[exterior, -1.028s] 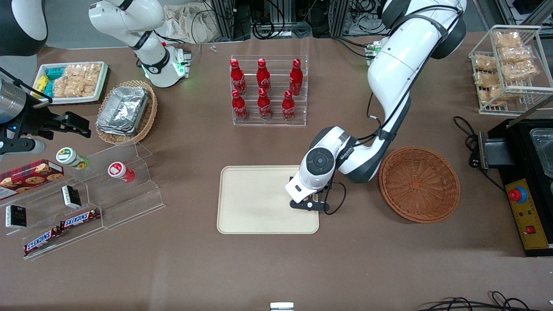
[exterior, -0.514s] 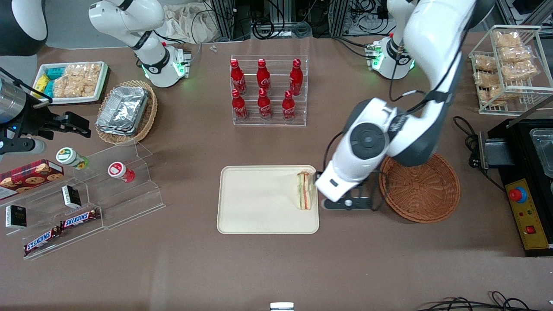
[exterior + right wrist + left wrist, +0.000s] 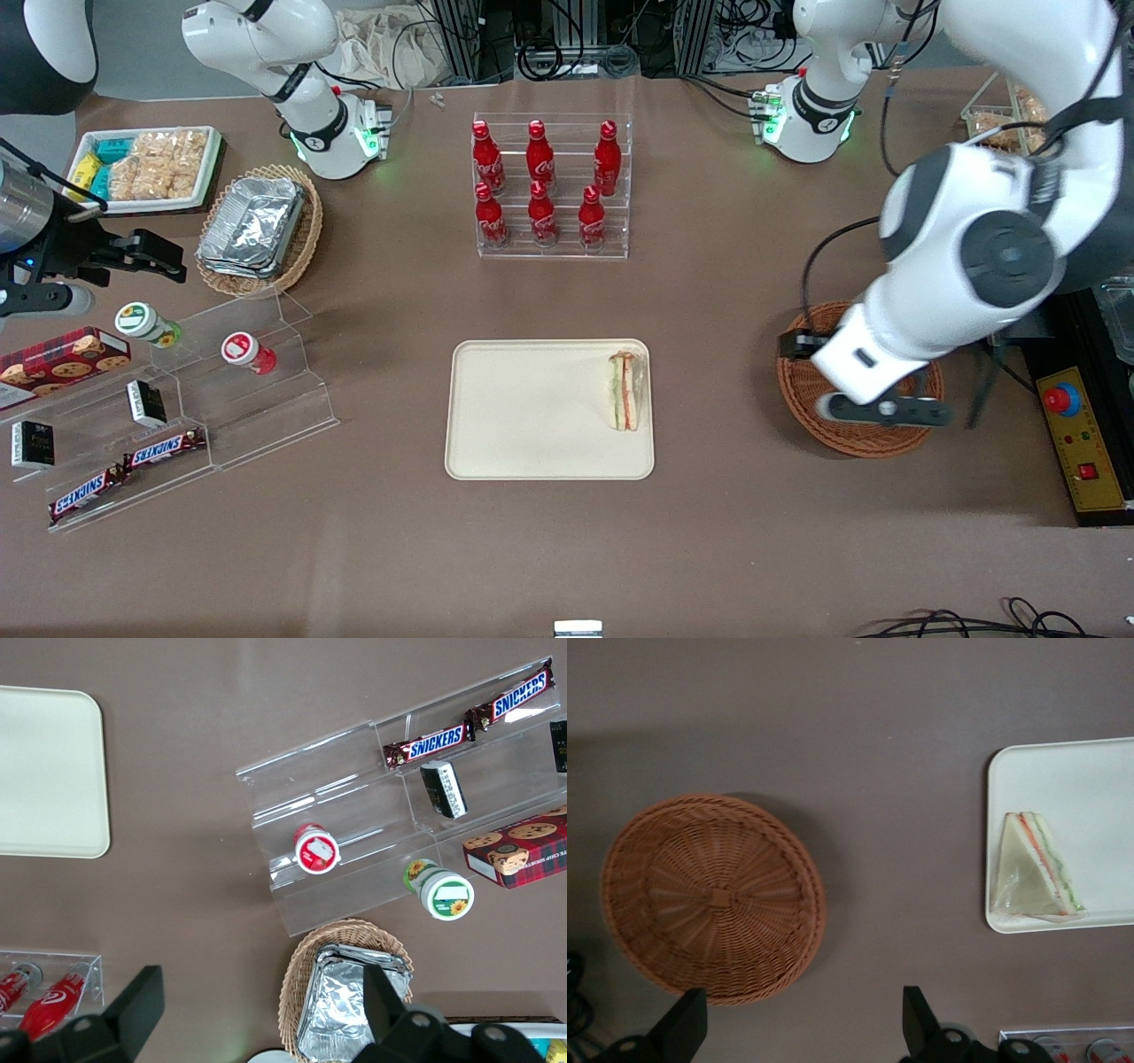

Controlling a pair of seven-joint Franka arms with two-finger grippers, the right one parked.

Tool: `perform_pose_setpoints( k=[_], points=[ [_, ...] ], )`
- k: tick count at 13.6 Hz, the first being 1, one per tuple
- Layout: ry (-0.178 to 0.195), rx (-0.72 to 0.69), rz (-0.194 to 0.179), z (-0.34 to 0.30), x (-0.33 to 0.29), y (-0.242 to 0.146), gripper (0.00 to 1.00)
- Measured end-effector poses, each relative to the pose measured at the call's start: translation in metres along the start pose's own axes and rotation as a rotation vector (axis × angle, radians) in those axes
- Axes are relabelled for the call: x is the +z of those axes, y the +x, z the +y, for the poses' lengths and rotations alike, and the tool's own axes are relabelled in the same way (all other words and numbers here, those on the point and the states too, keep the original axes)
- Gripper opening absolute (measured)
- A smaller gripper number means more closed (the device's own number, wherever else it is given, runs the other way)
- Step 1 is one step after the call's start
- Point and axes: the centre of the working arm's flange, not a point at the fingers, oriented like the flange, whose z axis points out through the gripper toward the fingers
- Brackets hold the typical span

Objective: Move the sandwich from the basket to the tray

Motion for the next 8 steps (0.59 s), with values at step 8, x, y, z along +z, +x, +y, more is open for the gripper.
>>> perform_pose_setpoints(
  k=[8],
  points=[
    [0.032, -0.119, -0.033, -0.097, -0.062, -0.037, 1.0]
  ],
)
